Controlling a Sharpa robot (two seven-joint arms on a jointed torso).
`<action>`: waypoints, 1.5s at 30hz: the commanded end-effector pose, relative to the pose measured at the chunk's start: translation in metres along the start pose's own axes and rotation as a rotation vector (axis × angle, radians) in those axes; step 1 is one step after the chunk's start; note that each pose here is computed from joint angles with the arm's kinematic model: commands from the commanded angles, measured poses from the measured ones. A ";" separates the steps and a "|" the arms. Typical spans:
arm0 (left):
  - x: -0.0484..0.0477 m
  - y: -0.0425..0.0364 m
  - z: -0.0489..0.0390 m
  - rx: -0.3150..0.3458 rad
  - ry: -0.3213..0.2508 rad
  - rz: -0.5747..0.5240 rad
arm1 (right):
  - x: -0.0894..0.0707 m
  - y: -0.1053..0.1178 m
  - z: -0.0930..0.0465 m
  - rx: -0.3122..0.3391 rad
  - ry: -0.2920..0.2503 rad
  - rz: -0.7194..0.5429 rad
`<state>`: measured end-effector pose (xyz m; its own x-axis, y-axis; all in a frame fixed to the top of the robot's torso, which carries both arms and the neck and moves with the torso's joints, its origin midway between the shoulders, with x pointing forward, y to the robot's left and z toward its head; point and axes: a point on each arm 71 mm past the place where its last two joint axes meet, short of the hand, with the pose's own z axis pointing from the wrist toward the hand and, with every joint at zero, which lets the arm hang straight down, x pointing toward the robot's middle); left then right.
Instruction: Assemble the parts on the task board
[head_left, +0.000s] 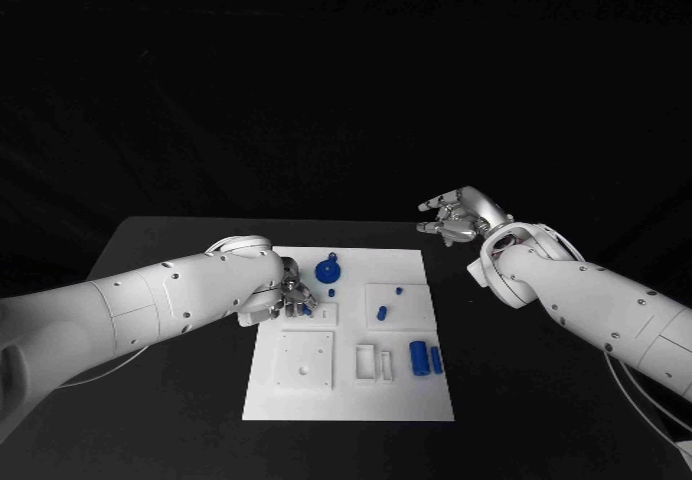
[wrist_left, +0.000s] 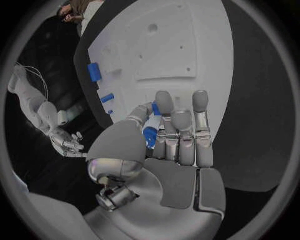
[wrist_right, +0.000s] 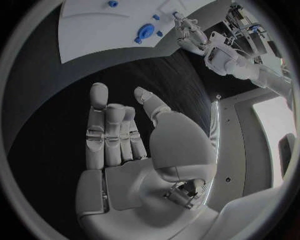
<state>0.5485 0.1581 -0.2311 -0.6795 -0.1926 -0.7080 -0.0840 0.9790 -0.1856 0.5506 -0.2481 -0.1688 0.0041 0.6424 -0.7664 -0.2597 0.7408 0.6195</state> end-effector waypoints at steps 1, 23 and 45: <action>0.0018 -0.0051 -0.0002 0.022 -0.017 0.011 | 0.000 0.002 0.000 -0.007 0.000 0.004; 0.0056 -0.0105 0.0000 0.038 -0.034 0.049 | 0.001 0.001 0.000 -0.004 0.006 0.005; 0.0081 -0.0064 0.0013 0.020 0.010 0.085 | 0.002 0.001 0.000 0.000 0.015 0.009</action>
<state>0.5459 0.1509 -0.2347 -0.6742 -0.1345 -0.7262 -0.0294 0.9874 -0.1556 0.5508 -0.2473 -0.1691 -0.0006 0.6459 -0.7634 -0.2570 0.7376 0.6244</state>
